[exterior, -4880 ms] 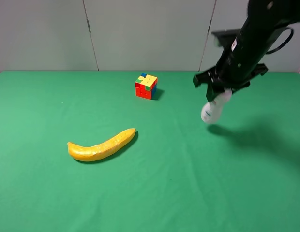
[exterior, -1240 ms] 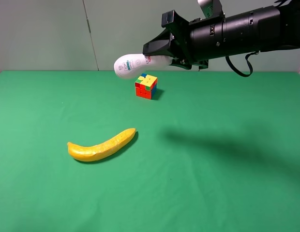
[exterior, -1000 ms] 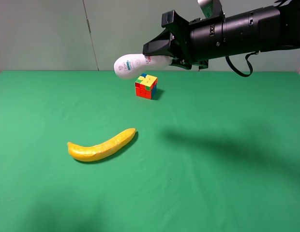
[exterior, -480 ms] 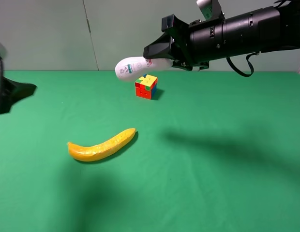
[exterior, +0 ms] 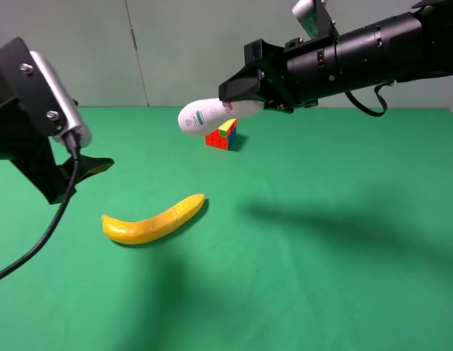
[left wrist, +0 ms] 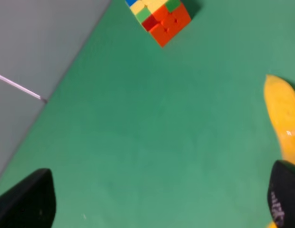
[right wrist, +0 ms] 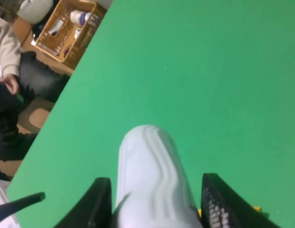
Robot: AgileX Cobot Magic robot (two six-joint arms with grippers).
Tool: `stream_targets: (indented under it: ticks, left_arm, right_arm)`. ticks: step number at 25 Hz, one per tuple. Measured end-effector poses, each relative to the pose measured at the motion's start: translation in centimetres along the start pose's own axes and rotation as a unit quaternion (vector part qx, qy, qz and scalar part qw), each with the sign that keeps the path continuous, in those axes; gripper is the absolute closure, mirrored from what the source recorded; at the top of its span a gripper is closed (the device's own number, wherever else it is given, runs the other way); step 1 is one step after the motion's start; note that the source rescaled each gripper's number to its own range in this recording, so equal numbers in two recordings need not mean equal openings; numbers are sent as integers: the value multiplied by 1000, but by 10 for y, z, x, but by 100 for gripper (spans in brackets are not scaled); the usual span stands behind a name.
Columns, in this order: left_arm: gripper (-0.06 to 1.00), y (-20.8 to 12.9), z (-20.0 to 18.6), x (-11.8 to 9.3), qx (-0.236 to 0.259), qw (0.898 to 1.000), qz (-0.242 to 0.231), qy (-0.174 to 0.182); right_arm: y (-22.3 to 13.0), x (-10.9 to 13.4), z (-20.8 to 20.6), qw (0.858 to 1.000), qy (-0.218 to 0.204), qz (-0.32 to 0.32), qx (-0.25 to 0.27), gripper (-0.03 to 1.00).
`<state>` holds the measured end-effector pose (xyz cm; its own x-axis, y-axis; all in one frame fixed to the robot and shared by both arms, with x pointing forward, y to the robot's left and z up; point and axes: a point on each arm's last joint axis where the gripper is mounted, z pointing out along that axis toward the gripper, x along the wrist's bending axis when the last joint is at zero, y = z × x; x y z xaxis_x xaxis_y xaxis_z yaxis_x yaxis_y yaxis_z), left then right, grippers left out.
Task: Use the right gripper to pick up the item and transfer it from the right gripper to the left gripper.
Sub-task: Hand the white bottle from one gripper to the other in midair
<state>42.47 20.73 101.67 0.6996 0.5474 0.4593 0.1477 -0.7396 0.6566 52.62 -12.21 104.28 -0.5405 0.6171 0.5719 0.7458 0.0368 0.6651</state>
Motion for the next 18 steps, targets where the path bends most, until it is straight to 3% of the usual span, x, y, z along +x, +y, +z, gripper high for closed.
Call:
stream_targets:
  ticks: [4,11,18]
  left_arm:
    - [-4,15,11,6,-19,1000,12,10]
    - [-6,42,34,-2,-32,998,39,-24]
    - [-6,55,54,-11,-41,997,56,-36]
  right_arm:
    - [-1,-1,0,1000,-3,-7,4,94]
    - [-3,-1,0,1000,-6,-21,14,94]
    - [-5,1,0,999,6,-26,27,94]
